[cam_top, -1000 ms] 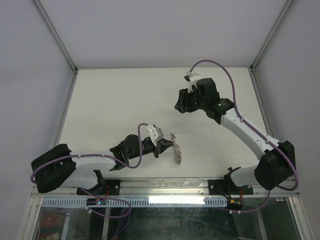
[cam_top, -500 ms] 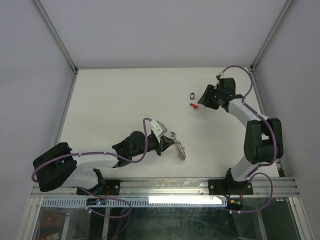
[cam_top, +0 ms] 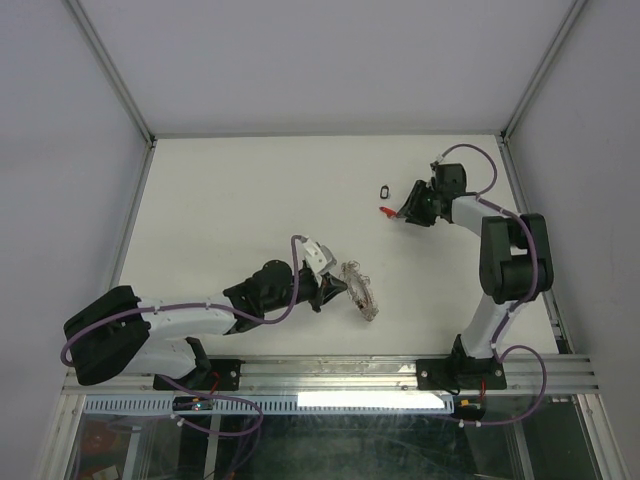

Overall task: Put the keys on the keyring
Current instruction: Pick up the key from the center of the board.

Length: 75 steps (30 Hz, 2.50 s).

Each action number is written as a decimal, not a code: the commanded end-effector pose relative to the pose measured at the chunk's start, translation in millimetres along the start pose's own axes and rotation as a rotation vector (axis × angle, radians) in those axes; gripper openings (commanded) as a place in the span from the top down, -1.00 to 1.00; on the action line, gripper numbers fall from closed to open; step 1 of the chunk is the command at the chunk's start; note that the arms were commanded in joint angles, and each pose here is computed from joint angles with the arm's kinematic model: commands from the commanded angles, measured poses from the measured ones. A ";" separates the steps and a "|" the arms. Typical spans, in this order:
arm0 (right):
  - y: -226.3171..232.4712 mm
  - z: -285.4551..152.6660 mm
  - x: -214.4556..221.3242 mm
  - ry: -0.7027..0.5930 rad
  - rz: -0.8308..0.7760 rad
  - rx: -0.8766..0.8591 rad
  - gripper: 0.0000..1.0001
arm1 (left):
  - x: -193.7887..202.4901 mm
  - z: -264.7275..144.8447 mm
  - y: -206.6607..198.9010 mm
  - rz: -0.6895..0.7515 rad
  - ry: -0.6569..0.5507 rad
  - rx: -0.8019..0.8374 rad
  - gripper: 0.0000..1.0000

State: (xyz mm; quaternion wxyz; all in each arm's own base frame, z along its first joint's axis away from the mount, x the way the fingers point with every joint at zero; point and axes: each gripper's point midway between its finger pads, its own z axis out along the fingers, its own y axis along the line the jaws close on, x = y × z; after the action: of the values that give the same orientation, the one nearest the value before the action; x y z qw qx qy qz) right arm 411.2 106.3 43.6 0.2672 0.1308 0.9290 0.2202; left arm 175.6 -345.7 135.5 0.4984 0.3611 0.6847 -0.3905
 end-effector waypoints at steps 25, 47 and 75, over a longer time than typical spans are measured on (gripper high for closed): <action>4.4 32.0 -5.1 -0.011 0.020 -0.187 0.53 | -32.2 2.4 -2.9 0.001 -0.070 0.060 1.00; 41.5 -16.6 -21.1 -0.124 -0.025 -0.323 1.00 | -35.9 -1.3 -2.8 0.001 -0.080 0.070 1.00; 106.0 -156.7 24.2 -0.319 -0.453 -0.474 1.00 | -79.0 -9.9 -11.3 0.025 -0.161 0.092 1.00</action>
State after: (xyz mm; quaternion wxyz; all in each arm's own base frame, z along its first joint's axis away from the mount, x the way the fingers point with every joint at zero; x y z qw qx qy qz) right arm 334.9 147.9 173.6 0.4202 -0.0336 0.8342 0.3557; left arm 174.6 -341.2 156.0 0.4905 0.3709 0.6710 -0.4142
